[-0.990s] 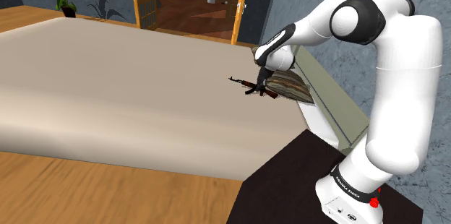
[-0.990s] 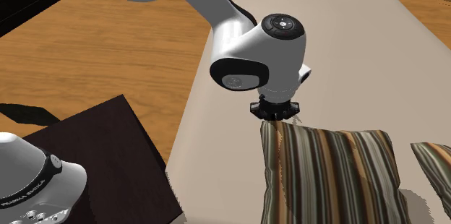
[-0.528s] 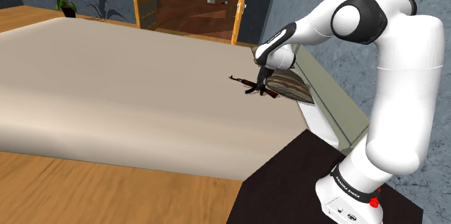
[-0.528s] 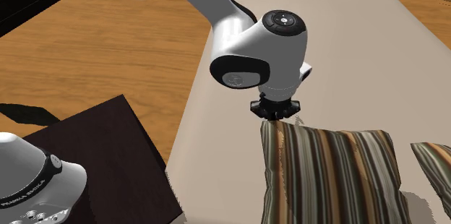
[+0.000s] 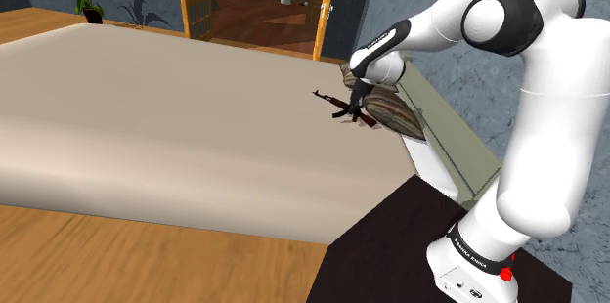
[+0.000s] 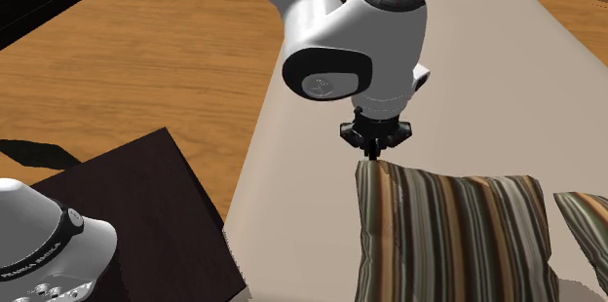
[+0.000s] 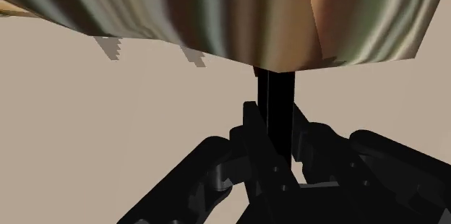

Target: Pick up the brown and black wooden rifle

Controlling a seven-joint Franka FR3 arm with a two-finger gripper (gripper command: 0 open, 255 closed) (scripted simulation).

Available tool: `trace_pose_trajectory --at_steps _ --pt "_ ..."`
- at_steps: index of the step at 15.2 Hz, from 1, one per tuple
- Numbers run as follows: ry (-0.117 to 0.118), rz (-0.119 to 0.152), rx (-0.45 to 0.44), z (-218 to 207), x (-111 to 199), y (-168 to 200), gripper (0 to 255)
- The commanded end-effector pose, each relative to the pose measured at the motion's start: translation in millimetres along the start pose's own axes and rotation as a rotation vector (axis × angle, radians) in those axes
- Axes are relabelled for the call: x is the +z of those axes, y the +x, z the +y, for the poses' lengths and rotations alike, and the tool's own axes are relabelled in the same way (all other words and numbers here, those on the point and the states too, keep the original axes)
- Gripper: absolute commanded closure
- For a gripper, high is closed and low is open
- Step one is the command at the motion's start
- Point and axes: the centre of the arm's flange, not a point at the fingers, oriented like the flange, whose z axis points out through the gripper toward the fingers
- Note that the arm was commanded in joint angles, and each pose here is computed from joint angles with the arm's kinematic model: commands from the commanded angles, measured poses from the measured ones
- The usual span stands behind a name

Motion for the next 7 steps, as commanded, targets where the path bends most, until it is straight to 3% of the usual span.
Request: trace_pose_trajectory --at_steps 1,7 --pt "0.0 0.0 0.0 1.4 -10.5 0.4 255" --pt "0.0 0.0 0.0 4.5 -32.0 3.2 255"
